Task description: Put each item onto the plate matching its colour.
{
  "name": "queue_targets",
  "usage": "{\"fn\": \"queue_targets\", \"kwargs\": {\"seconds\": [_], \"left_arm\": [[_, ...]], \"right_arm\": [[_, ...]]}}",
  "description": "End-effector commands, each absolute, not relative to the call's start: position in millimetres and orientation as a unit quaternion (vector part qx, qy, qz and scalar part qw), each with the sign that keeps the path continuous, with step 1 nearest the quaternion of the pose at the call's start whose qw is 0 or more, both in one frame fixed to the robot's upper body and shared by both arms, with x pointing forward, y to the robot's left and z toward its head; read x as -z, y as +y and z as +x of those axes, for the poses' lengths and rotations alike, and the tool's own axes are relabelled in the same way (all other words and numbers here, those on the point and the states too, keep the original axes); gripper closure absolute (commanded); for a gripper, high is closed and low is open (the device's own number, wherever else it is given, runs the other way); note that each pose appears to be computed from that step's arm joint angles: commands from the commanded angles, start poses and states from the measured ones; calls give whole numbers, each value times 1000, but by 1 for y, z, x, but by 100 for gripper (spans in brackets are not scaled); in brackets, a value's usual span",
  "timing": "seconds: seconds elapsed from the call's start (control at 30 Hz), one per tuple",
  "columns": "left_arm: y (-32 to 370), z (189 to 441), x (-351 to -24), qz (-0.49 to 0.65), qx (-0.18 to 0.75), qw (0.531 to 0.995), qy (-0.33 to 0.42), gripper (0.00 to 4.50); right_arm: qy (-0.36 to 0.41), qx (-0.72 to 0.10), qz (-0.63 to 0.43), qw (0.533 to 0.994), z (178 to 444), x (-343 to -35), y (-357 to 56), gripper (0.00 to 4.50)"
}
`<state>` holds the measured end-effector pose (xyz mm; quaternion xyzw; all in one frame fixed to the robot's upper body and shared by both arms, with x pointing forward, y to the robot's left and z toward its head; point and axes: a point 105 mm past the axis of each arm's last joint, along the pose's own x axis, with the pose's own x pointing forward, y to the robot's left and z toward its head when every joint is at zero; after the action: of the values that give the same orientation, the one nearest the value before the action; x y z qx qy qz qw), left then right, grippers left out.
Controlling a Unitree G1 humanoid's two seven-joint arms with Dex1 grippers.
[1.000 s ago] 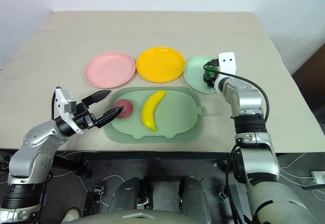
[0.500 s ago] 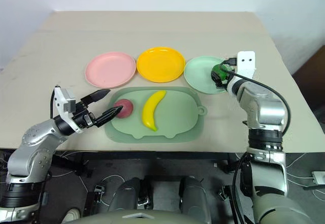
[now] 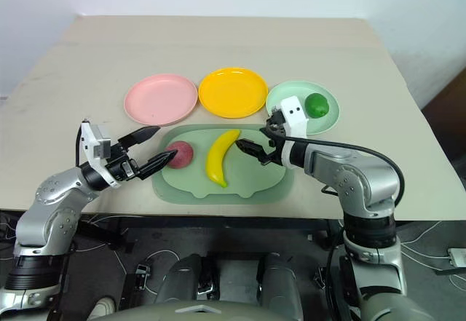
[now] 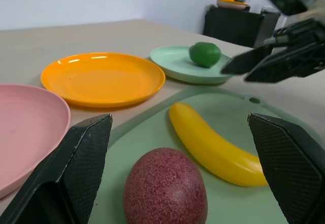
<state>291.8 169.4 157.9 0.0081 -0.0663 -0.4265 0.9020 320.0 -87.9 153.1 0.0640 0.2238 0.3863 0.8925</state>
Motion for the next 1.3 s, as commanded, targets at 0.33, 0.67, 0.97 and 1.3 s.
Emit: {"fn": "queue_targets", "kwargs": {"seconds": [0.33, 0.67, 0.97, 1.3], "left_arm": [[173, 286, -165, 24, 421, 903, -80, 0], [169, 288, -165, 25, 434, 897, -76, 0], [169, 288, -164, 27, 434, 897, -73, 0], [172, 286, -163, 26, 427, 901, -72, 0]], "right_arm": [[295, -416, 97, 855, 300, -148, -47, 2], [334, -394, 75, 853, 307, -134, -22, 2], [363, -371, -7, 855, 307, -119, -21, 2], [354, -340, -96, 866, 310, -119, -28, 2]]}}
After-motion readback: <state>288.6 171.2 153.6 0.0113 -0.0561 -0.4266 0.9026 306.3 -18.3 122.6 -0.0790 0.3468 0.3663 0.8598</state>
